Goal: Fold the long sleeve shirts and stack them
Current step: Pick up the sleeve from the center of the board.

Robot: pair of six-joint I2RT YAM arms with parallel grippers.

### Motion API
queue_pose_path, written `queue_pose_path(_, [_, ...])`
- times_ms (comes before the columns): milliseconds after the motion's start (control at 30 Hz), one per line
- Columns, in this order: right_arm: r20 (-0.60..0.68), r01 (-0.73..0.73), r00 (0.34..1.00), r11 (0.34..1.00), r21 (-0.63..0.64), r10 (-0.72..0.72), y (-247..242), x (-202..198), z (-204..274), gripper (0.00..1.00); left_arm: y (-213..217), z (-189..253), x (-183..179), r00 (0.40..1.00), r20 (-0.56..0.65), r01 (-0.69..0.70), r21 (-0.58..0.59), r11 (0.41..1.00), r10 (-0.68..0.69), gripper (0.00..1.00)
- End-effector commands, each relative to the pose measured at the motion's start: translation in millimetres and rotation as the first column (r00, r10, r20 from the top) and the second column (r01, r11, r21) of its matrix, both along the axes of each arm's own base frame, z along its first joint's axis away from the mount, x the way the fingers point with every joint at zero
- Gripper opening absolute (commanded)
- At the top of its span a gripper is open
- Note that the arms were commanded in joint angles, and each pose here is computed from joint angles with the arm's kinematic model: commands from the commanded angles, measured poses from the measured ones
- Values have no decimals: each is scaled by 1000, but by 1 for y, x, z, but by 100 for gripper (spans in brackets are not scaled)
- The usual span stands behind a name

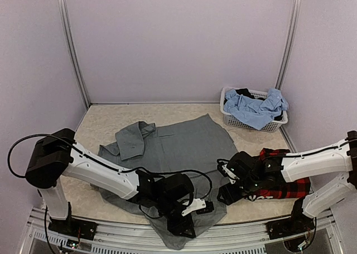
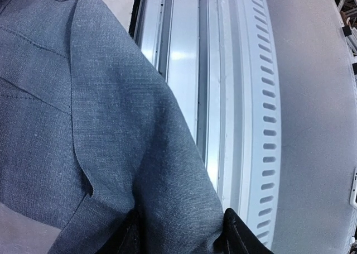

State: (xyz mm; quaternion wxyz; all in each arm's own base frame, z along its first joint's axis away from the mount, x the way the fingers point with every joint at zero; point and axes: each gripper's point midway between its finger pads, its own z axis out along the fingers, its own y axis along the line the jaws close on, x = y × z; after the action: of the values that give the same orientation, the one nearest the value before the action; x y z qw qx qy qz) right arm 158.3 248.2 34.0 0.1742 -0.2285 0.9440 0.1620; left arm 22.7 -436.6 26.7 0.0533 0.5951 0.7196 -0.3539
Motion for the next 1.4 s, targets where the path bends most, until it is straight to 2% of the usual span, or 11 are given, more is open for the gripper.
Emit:
queue_pose_path(0, [-29, 26, 999, 1000, -10, -26, -3, -1, -15, 64, 12, -10, -3, 1000, 5, -8, 48, 999, 8, 46])
queue_pose_path(133, [-59, 12, 998, 1000, 1, -12, 0, -6, -23, 64, 13, -10, -1, 1000, 19, -15, 52, 999, 14, 46])
queue_pose_path(267, [-71, -3, 997, 1000, -6, 2, 2, -10, -28, 58, 14, -12, 2, 999, 26, -31, 60, 998, 29, 46])
queue_pose_path(500, [-14, 2, 1000, 983, -184, -5, -14, -19, -39, 49, 18, -10, 10, 997, 37, -68, 69, 995, 65, 46])
queue_pose_path(600, [-11, -1, 1000, 974, -228, -2, -17, -23, -47, 38, 20, -9, 14, 995, 47, -86, 67, 994, 83, 46])
queue_pose_path(800, [22, 15, 1000, 976, -219, -10, -15, -21, -43, 5, 23, -8, 26, 989, 65, -134, 61, 989, 130, 47])
queue_pose_path(867, [50, 19, 999, 981, -195, -9, -12, -17, -33, 0, 22, -4, 30, 986, 85, -149, 48, 988, 144, 51])
queue_pose_path(967, [108, 2, 994, 991, -137, 13, -3, -9, -10, 0, 23, 4, 39, 978, 124, -172, 23, 985, 168, 57])
queue_pose_path(1100, [247, -51, 967, 998, -29, 56, 12, 5, 38, 0, 21, 34, 54, 967, 136, -208, -74, 975, 216, 63])
queue_pose_path(1367, [524, -258, 839, 955, 148, 146, 36, 20, 148, 0, 36, 113, 91, 935, 103, -294, -305, 906, 338, 76])
